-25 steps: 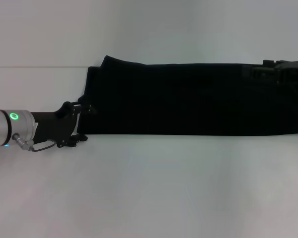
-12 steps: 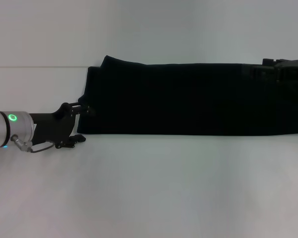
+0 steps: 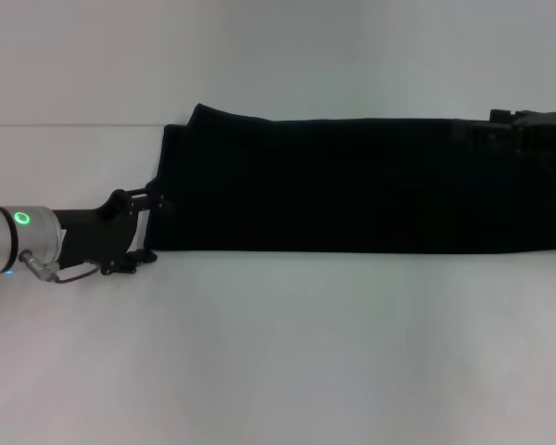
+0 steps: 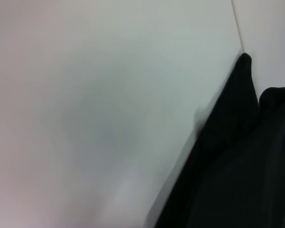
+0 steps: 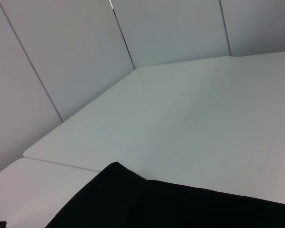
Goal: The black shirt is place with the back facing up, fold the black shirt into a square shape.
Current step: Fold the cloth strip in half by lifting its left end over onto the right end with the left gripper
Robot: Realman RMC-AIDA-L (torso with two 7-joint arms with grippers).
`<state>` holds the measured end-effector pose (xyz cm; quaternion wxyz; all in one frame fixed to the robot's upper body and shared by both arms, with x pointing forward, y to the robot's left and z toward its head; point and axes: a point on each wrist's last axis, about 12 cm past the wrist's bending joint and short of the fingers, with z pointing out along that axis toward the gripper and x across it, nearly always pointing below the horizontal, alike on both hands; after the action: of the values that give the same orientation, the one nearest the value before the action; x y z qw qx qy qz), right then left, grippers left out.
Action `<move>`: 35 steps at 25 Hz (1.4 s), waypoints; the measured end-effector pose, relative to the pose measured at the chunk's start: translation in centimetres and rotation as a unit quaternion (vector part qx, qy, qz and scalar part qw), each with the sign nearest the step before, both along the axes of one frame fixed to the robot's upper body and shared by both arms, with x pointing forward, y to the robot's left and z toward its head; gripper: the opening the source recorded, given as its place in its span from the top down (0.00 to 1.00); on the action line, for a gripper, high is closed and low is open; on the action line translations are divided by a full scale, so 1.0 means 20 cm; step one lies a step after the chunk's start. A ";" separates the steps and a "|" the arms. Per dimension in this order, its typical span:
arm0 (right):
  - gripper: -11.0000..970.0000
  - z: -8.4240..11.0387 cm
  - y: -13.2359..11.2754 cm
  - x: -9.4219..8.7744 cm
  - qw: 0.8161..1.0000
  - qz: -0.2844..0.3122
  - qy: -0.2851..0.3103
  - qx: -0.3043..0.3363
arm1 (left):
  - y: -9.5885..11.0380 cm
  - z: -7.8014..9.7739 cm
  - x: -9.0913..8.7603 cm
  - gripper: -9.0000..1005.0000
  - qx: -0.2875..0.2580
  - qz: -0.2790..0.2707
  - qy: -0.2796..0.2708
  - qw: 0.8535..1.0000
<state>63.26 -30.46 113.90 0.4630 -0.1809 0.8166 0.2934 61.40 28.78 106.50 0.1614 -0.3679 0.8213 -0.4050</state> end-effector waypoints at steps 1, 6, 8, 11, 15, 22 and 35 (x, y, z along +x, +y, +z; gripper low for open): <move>0.06 0.00 0.00 0.00 1.000 0.000 0.000 0.000 | 0.00 0.00 0.00 0.17 0.000 0.000 0.000 1.000; 0.06 0.00 0.00 0.00 1.000 0.001 0.000 0.000 | 0.00 0.00 0.01 0.17 0.003 0.004 -0.003 1.000; 0.06 0.00 0.00 0.00 1.000 0.001 -0.001 0.002 | 0.00 0.00 0.01 0.17 0.004 0.004 -0.003 1.000; 0.06 0.00 0.00 0.00 1.000 -0.001 -0.002 0.007 | 0.00 0.01 0.01 0.17 0.005 0.004 -0.005 1.000; 0.06 0.00 0.00 -0.01 1.000 -0.001 -0.002 0.011 | 0.00 0.01 0.02 0.16 0.007 0.004 -0.008 1.000; 0.06 0.00 0.00 -0.01 1.000 -0.001 -0.002 0.010 | 0.00 0.01 0.02 0.17 0.013 0.003 -0.013 1.000; 0.06 0.00 0.00 -0.01 1.000 -0.001 -0.002 0.011 | -0.01 0.01 0.02 0.17 0.021 -0.006 -0.020 1.000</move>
<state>63.08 -30.51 113.91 0.4668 -0.1761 0.8125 0.3015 61.89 28.58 106.64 0.1832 -0.3516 0.8282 -0.3961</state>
